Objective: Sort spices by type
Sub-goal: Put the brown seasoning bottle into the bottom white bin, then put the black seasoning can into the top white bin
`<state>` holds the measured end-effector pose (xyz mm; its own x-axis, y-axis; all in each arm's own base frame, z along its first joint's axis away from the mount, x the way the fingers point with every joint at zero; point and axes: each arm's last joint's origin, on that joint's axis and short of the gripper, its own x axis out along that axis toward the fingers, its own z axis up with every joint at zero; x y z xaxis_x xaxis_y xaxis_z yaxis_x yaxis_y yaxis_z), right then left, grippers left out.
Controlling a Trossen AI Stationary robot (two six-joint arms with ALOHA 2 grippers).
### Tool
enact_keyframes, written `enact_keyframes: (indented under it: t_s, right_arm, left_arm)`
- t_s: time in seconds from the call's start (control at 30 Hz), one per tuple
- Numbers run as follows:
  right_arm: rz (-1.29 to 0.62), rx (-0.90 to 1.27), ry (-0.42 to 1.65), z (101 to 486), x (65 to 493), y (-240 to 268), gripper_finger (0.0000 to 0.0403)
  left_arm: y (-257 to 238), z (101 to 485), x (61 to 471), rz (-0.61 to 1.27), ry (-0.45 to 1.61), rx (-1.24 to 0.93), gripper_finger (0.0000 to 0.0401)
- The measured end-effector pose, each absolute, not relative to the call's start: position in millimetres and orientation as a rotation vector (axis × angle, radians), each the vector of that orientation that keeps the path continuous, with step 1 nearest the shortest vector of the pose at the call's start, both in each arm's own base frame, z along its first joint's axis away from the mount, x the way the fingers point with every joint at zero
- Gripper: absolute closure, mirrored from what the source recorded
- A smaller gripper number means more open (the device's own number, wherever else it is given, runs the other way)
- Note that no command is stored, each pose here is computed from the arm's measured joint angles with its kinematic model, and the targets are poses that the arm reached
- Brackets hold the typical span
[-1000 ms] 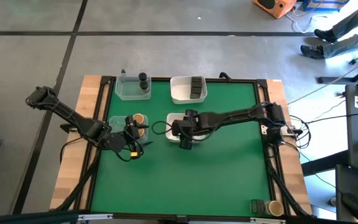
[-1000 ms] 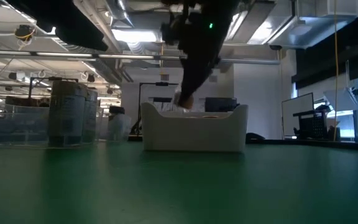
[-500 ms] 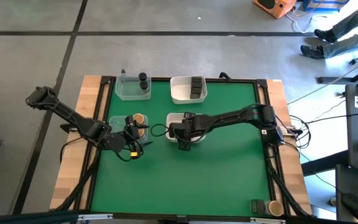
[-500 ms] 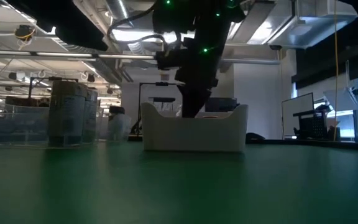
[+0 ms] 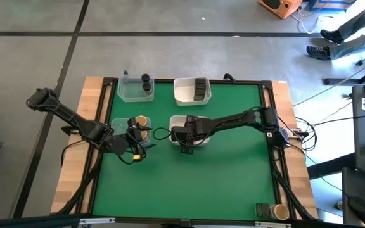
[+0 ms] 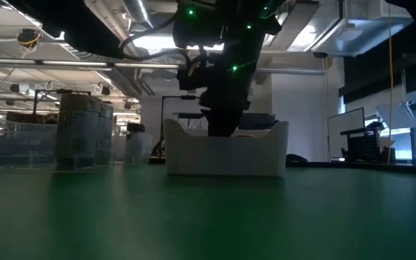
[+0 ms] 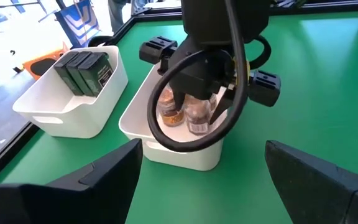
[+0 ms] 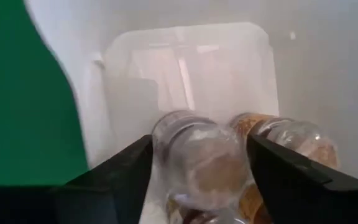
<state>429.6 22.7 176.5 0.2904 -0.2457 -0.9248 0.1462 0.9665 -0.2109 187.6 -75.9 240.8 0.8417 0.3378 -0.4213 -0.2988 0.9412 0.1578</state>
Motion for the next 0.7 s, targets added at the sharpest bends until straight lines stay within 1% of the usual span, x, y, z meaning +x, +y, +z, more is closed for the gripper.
enact_keyframes:
  t_s: [0.13, 0.27, 0.5, 0.7]
  right_arm:
    - [-0.239, -0.112, 1.248, 187.1, 426.1, 28.0, 0.0107]
    - [-0.192, -0.125, 1.215, 222.3, 411.8, 48.4, 0.0087]
    - [-0.156, -0.092, 1.228, 283.0, 355.0, 95.6, 0.0088]
    - [-0.154, -0.026, 1.263, 303.2, 309.1, 145.8, 0.0093]
  left_arm:
    - [-76.0, 240.8, 187.6, 0.336, 0.461, 0.087, 0.0079]
    - [-75.9, 240.9, 187.6, 0.337, 0.46, 0.087, 0.0079]
    - [-76.0, 241.0, 187.7, 0.337, 0.459, 0.083, 0.0079]
    - [-76.3, 241.0, 187.5, 0.338, 0.456, 0.073, 0.0079]
